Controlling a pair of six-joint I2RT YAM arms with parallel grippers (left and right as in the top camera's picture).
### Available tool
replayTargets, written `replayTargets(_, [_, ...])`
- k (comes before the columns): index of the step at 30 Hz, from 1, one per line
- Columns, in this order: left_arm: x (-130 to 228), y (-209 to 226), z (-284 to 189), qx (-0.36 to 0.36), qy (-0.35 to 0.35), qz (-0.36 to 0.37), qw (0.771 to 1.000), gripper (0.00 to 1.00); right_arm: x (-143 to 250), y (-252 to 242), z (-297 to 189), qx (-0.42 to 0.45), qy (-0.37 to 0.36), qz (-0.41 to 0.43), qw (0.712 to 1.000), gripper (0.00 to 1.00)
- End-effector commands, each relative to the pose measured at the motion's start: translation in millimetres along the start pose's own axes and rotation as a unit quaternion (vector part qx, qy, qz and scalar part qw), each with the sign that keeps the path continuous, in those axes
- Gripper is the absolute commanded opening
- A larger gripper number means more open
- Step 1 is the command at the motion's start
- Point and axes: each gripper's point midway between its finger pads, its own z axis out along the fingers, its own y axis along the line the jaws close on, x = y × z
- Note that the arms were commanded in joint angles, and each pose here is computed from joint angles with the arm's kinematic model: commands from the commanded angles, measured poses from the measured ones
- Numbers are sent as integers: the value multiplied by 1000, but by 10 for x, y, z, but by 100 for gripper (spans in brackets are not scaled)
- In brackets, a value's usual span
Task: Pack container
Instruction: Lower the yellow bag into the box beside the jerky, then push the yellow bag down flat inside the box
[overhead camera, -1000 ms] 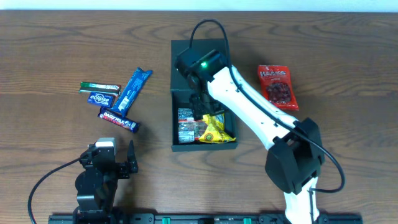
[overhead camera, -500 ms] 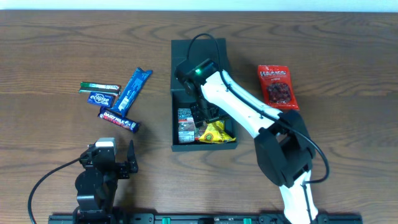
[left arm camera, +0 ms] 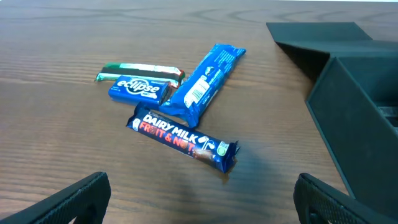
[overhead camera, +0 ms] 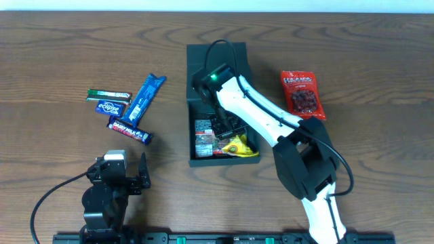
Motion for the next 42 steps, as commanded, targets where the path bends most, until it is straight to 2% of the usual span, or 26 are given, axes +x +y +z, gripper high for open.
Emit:
replayTargets(1, [67, 22, 28, -5, 6, 6, 1000, 96, -125, -232, -196, 51, -37, 43, 997, 2])
replayTargets(5, [67, 22, 28, -5, 6, 6, 1000, 95, -128, -304, -318, 74, -49, 46, 995, 4])
replayTargets(14, [67, 22, 28, -5, 6, 6, 1000, 95, -143, -337, -259, 104, -57, 44, 992, 4])
replayTargets(22, [67, 22, 28, -5, 6, 6, 1000, 95, -191, -244, 79, 131, -22, 28, 991, 9])
replayTargets(23, [67, 22, 28, -5, 6, 6, 1000, 95, -190, -228, 138, 134, -14, 26, 990, 12])
replayTargets(24, [67, 22, 28, -5, 6, 6, 1000, 95, -189, -214, 177, 136, -9, 24, 990, 22])
replayTargets(26, [67, 22, 28, -5, 6, 6, 1000, 95, -191, -167, 242, 134, -3, 21, 991, 54])
replayTargets(28, [66, 22, 27, -5, 6, 6, 1000, 95, -206, -90, 262, 114, -3, 20, 993, 72])
replayTargets(30, [67, 22, 28, -5, 6, 6, 1000, 95, -224, 8, 210, 82, -4, 13, 997, 79])
replayTargets(31, [67, 22, 28, -5, 6, 6, 1000, 95, -233, 45, 157, 66, -6, 10, 998, 80])
replayTargets(35, [67, 22, 28, -5, 6, 6, 1000, 95, -290, 72, -223, 26, -51, 10, 998, 79])
replayTargets(38, [67, 22, 28, -5, 6, 6, 1000, 95, -284, 38, -527, 2, -89, 12, 996, 72])
replayTargets(40, [67, 22, 28, -5, 6, 6, 1000, 95, -269, 2, -716, -12, -115, 17, 993, 52])
replayTargets(42, [67, 22, 28, -5, 6, 6, 1000, 96, -234, -61, -911, -25, -140, 23, 990, 17])
